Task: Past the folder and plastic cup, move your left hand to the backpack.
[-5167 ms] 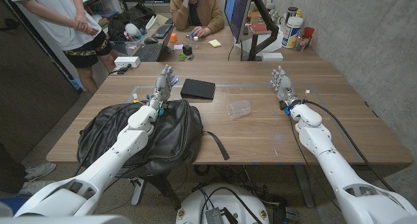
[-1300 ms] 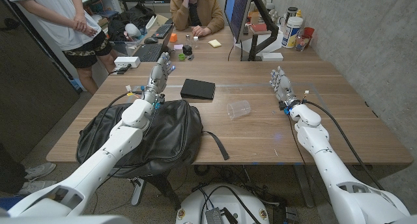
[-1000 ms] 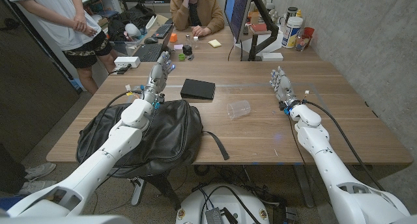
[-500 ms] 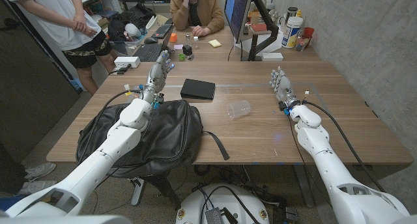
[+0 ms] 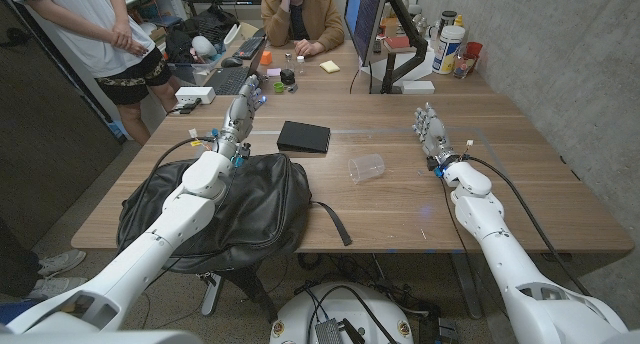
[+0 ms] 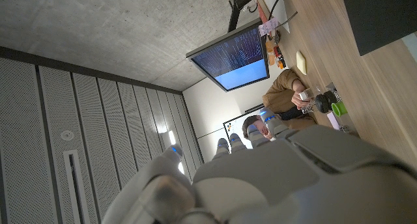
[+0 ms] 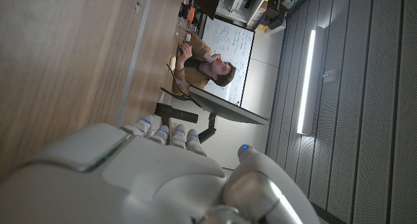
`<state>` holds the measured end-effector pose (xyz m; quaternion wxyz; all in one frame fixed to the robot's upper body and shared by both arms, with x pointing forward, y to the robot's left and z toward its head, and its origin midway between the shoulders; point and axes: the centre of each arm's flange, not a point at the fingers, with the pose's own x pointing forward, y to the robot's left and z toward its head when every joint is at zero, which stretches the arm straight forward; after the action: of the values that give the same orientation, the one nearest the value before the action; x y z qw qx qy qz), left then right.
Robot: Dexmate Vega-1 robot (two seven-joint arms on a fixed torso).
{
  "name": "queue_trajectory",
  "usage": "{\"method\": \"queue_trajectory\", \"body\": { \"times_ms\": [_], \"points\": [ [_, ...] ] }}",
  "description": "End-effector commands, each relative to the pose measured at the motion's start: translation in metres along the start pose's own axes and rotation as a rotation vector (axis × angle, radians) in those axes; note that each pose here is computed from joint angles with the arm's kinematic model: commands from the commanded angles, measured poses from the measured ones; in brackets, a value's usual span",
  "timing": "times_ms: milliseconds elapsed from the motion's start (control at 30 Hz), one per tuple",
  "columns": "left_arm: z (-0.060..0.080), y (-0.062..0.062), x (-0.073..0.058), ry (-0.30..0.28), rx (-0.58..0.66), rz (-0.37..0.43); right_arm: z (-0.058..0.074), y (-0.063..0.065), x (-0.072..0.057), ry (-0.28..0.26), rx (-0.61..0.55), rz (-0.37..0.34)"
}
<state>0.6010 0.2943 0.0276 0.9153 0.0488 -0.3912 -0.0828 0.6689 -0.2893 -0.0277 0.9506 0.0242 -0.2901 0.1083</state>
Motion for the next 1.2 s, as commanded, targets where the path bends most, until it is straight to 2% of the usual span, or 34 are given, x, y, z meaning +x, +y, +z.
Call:
{"method": "queue_trajectory", "body": {
  "times_ms": [33, 433, 1200],
  "points": [
    [0.007, 0.001, -0.004, -0.022, 0.018, -0.010, -0.001, 0.004, 0.000, 0.001, -0.002, 0.001],
    [0.019, -0.003, -0.005, -0.056, 0.040, -0.037, 0.000, 0.007, 0.000, -0.003, -0.001, 0.002],
    [0.027, -0.005, -0.006, -0.081, 0.076, -0.056, -0.004, 0.011, 0.007, 0.001, 0.000, 0.005]
  ]
}}
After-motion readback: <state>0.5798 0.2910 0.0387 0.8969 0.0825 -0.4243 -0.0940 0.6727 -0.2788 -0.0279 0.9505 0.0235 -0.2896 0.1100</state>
